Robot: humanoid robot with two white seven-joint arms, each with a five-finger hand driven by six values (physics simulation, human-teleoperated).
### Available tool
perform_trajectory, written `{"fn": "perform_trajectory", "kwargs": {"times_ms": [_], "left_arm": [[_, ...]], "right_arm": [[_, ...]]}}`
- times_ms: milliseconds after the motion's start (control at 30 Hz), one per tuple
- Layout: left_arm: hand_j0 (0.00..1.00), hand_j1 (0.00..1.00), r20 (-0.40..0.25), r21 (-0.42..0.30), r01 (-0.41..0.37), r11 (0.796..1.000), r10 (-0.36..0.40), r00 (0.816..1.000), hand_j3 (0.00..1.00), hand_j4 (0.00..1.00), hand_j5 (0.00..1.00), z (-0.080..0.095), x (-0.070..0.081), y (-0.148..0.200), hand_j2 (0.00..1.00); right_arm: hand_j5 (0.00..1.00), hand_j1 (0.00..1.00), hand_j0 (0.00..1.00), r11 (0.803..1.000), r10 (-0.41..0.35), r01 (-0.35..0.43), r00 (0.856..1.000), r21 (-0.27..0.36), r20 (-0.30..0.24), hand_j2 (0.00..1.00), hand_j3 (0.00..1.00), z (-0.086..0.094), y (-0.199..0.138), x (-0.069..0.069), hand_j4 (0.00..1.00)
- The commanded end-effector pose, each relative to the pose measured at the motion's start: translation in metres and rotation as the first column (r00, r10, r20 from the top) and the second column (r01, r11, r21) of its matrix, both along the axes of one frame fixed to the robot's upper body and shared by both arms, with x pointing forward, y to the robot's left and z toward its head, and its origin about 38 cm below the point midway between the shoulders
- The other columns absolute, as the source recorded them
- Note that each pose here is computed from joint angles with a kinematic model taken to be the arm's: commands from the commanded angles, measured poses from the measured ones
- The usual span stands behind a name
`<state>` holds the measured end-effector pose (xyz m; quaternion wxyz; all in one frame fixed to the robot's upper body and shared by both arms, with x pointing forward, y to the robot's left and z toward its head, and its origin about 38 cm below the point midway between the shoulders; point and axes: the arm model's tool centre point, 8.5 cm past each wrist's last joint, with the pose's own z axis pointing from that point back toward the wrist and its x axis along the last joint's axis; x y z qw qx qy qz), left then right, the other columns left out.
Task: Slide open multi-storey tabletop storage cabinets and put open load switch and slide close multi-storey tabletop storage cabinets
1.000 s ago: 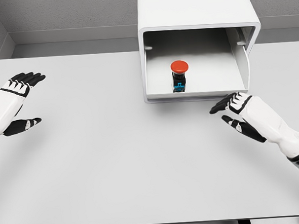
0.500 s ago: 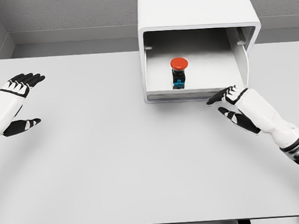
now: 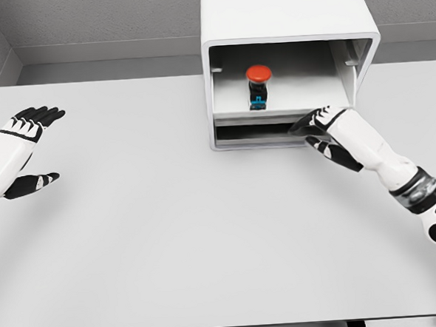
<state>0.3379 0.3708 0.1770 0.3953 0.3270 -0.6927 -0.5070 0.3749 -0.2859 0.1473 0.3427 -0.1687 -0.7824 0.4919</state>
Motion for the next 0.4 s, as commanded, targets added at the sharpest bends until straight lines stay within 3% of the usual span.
{"fn": "perform_trajectory", "kwargs": {"times_ms": [0,133,267,367], "left_arm": [[1.00,1.00,0.002,-0.007,0.000,1.000,0.000,1.000,1.00,1.00,1.00,0.001,0.000,0.000,1.00],[1.00,1.00,0.001,-0.006,0.000,1.000,0.000,1.000,1.00,1.00,1.00,0.001,0.000,0.000,1.00],[1.00,1.00,-0.003,0.000,0.002,1.000,-0.002,1.000,1.00,1.00,1.00,-0.001,0.000,-0.001,1.00],[1.00,1.00,-0.005,-0.002,0.001,1.000,-0.001,1.000,1.00,1.00,1.00,-0.002,0.000,-0.001,1.00]], "right_arm": [[0.59,0.59,0.59,1.000,-0.005,0.005,1.000,0.002,-0.023,0.59,0.59,-0.008,0.000,0.001,0.59],[0.59,0.59,0.59,1.000,-0.022,0.022,1.000,0.000,-0.012,0.59,0.59,-0.005,-0.003,0.011,0.59],[0.62,0.62,0.62,0.999,-0.014,0.014,1.000,-0.042,0.003,0.62,0.62,0.006,-0.020,-0.006,0.62],[0.61,0.61,0.61,0.994,-0.095,0.097,0.995,-0.057,0.028,0.61,0.61,0.018,-0.057,-0.022,0.61]]}}
